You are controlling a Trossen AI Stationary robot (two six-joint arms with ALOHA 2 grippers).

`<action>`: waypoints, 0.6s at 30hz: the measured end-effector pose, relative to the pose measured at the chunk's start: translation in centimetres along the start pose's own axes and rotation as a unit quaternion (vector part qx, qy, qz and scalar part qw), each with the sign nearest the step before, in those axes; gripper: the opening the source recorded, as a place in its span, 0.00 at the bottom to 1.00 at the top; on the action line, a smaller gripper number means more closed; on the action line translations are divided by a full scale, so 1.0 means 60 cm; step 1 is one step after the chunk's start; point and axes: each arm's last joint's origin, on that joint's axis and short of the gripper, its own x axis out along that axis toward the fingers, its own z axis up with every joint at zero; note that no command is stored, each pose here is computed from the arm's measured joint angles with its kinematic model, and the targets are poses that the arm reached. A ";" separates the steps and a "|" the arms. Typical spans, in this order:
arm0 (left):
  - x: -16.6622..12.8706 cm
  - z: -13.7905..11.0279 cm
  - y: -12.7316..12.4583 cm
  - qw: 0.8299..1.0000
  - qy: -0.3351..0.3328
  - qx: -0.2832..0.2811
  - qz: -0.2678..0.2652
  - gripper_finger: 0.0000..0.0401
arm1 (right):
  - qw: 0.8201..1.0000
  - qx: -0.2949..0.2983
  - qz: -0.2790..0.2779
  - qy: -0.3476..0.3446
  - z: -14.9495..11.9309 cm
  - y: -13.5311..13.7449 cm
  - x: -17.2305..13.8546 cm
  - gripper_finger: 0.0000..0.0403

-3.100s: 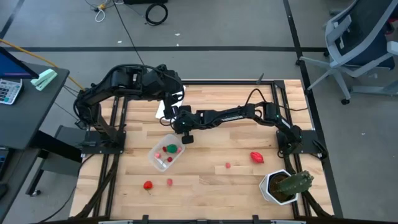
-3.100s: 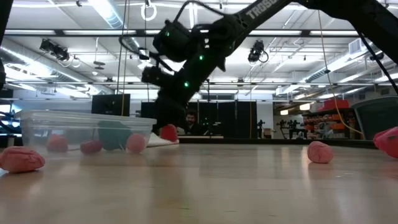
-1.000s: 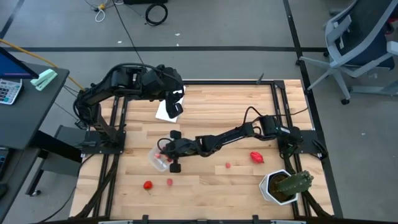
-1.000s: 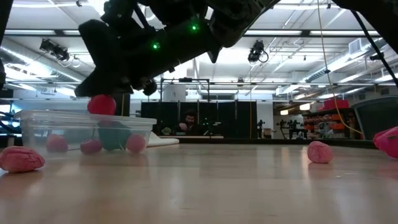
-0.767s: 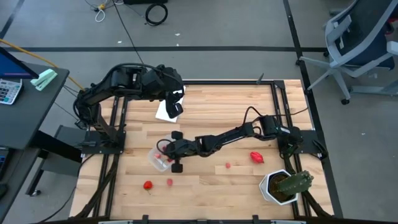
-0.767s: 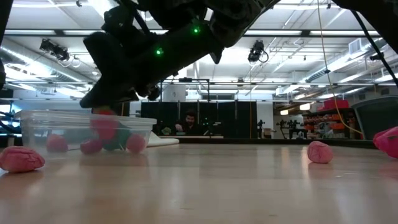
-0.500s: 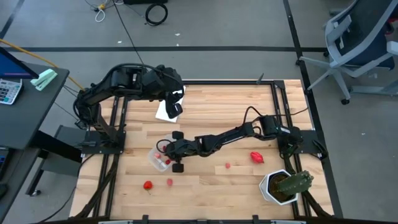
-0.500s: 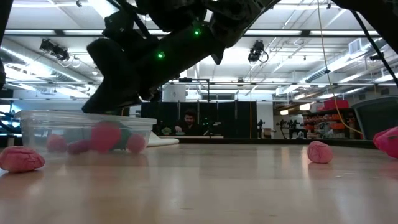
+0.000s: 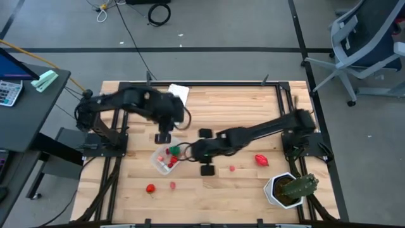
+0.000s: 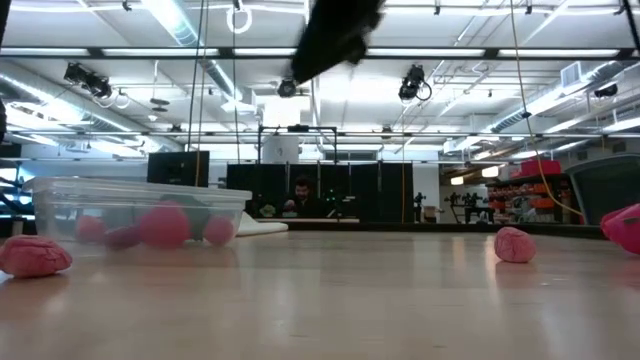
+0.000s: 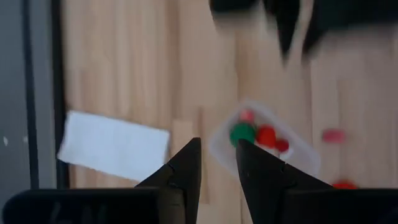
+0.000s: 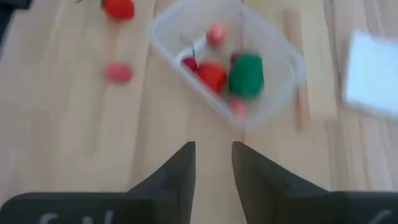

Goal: Pick and placing Produce into tupperware
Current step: Put the strawberry into the transparent bin

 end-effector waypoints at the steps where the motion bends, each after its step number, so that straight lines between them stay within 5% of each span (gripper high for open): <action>1: 0.013 -0.003 -0.012 1.000 0.015 0.010 -0.003 0.27 | 1.000 0.015 -0.002 0.012 -0.005 0.003 -0.022 0.27; 7: 0.098 -0.055 -0.115 0.988 0.144 0.045 -0.039 0.27 | 0.993 0.106 -0.055 0.006 -0.031 0.030 -0.153 0.27; 12: 0.157 -0.131 -0.205 0.968 0.249 0.031 -0.022 0.27 | 0.987 0.075 -0.132 -0.059 -0.048 0.063 -0.220 0.27; 18: 0.206 -0.209 -0.300 0.969 0.243 0.046 -0.012 0.25 | 0.979 0.061 -0.164 -0.108 -0.060 0.093 -0.255 0.26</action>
